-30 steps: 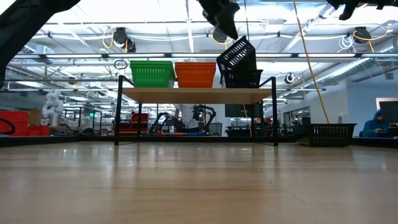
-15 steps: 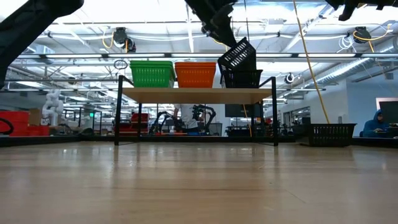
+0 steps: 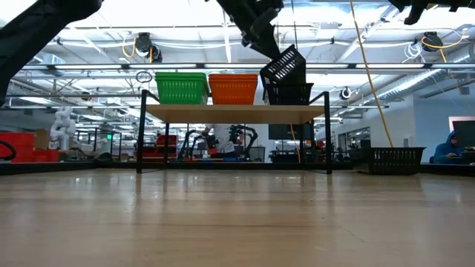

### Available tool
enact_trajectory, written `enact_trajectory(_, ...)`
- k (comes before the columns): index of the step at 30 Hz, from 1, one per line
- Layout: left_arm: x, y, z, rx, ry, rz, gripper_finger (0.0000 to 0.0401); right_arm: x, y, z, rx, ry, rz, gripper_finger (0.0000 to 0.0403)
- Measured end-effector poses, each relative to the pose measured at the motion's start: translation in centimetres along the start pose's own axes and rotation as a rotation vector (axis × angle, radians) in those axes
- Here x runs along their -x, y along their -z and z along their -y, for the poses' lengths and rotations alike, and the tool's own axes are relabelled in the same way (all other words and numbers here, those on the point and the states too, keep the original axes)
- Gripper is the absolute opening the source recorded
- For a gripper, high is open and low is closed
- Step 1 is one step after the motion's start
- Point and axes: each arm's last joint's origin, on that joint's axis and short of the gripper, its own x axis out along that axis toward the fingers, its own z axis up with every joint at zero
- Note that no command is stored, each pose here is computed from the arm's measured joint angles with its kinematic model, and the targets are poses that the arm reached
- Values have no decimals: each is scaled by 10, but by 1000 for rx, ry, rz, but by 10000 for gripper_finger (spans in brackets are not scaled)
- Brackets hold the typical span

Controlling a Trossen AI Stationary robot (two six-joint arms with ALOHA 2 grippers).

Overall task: Stack baskets on shelf by color
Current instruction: Stack the left black bin on top of the black bin on the shelf

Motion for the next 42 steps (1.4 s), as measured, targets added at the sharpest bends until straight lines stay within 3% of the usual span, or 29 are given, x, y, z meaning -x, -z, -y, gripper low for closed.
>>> enact_trajectory(6, 1, -2, -1, -5, -8, 15, 9, 0, 0, 0, 0, 0, 0, 123)
enact_trajectory(13, 2, -6, 8, -89, -51, 11, 6, 0, 0, 0, 2, 0, 0, 123)
enact_trajectory(17, 4, -12, 19, -199, -147, -7, 7, 0, 0, 0, 5, 0, 0, 123)
enact_trajectory(22, 6, -15, 34, -309, -161, -39, 5, 0, 0, 0, 6, 0, 0, 123)
enact_trajectory(29, 7, -16, 41, -335, -250, -86, 4, 0, 0, 0, 6, 0, 0, 123)
enact_trajectory(42, -30, -4, 50, -371, -249, -178, 20, 0, 0, 0, 6, 0, 0, 123)
